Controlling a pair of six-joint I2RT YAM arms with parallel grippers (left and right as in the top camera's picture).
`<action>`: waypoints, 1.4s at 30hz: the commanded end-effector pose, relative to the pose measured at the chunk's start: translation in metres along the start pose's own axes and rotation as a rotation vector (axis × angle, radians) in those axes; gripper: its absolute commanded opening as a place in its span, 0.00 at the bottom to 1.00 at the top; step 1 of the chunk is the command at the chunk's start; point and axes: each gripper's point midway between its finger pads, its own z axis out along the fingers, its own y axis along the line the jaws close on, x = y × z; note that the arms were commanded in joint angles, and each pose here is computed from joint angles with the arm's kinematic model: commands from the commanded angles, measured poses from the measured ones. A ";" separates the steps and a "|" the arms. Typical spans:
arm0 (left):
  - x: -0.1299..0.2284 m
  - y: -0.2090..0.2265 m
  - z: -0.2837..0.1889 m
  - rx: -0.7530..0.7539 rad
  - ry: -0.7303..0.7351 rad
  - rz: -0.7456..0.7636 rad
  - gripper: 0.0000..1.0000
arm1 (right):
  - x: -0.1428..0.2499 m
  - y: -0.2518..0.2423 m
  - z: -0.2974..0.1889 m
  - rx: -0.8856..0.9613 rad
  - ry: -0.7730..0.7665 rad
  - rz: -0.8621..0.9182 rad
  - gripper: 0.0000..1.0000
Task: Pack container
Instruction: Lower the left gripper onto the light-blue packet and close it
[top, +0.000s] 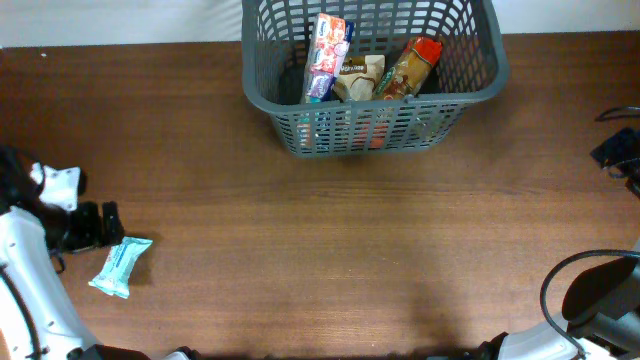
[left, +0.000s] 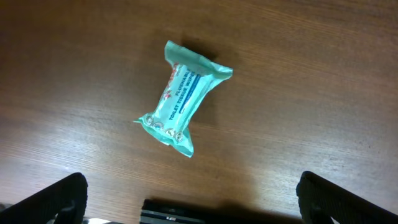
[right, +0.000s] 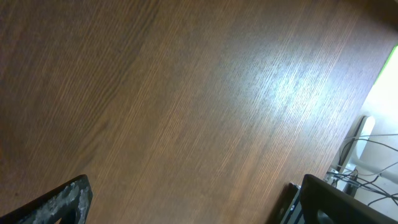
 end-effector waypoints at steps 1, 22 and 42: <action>0.003 -0.006 0.006 0.084 -0.025 0.007 0.99 | 0.000 -0.002 -0.002 -0.002 -0.006 0.013 0.99; -0.012 -0.025 0.072 0.227 -0.104 -0.298 0.99 | 0.000 -0.002 -0.002 -0.002 -0.006 0.013 0.99; 0.006 -0.026 0.085 0.215 0.051 -1.158 0.99 | 0.000 -0.002 -0.002 -0.002 -0.006 0.013 0.99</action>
